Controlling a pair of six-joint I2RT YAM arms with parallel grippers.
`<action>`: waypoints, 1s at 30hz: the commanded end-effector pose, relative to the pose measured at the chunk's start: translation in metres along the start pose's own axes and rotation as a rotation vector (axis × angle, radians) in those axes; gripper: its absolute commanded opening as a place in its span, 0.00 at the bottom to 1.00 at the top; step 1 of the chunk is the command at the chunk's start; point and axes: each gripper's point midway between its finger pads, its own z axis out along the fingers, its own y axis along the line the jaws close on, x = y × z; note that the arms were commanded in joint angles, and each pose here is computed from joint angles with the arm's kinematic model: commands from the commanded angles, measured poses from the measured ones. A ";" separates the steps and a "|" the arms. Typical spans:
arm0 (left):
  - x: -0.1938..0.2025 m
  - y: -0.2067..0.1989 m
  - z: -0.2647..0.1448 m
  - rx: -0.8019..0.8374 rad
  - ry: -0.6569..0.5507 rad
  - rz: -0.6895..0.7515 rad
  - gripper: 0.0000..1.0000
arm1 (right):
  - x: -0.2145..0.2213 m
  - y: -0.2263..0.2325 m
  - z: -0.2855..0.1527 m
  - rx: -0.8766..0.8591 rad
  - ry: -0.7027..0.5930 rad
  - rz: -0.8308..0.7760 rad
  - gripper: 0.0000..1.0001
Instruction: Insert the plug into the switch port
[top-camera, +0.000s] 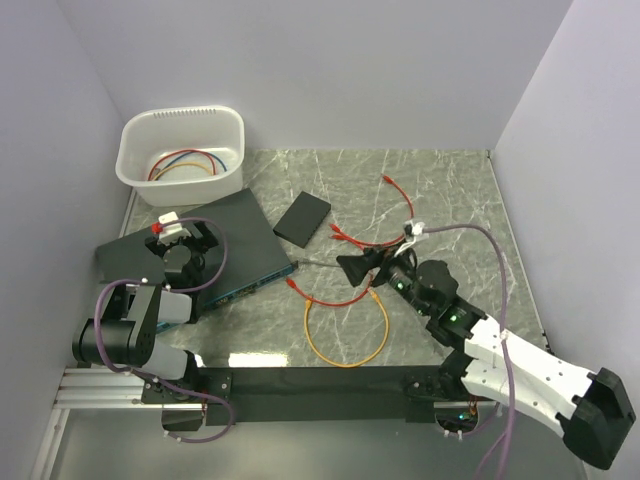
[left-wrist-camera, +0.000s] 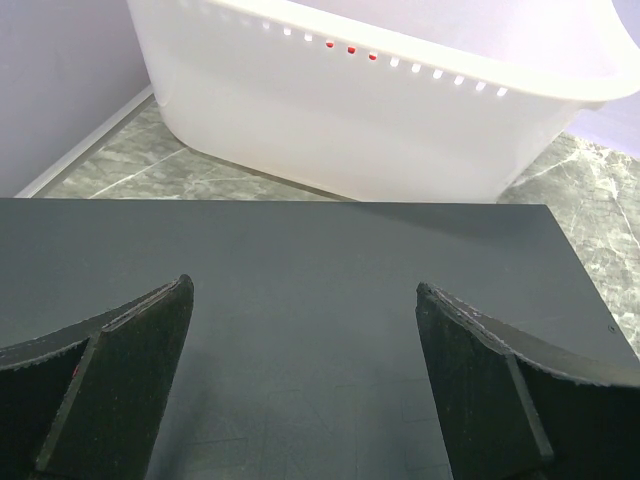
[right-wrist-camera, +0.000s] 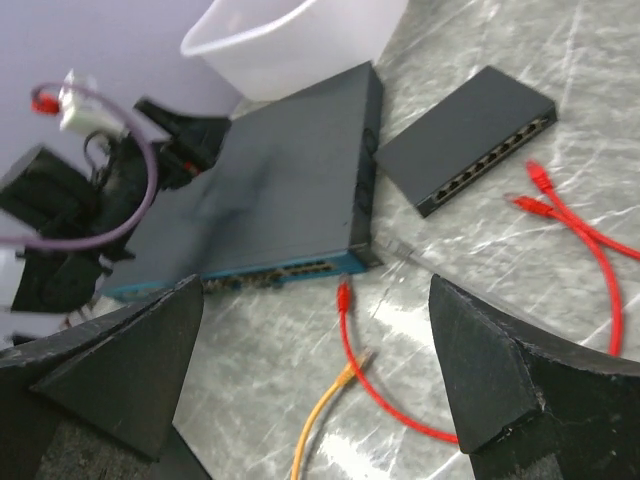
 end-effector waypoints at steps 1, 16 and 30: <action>-0.011 -0.002 0.001 0.013 -0.042 -0.002 0.99 | -0.001 0.000 -0.004 0.073 -0.028 -0.082 1.00; -0.028 0.007 -0.011 -0.018 -0.114 -0.024 0.99 | 0.036 0.007 0.003 0.236 0.150 -0.270 0.99; -0.107 -0.060 -0.069 0.229 0.055 -0.576 0.99 | 0.044 0.034 0.028 0.187 0.246 -0.365 1.00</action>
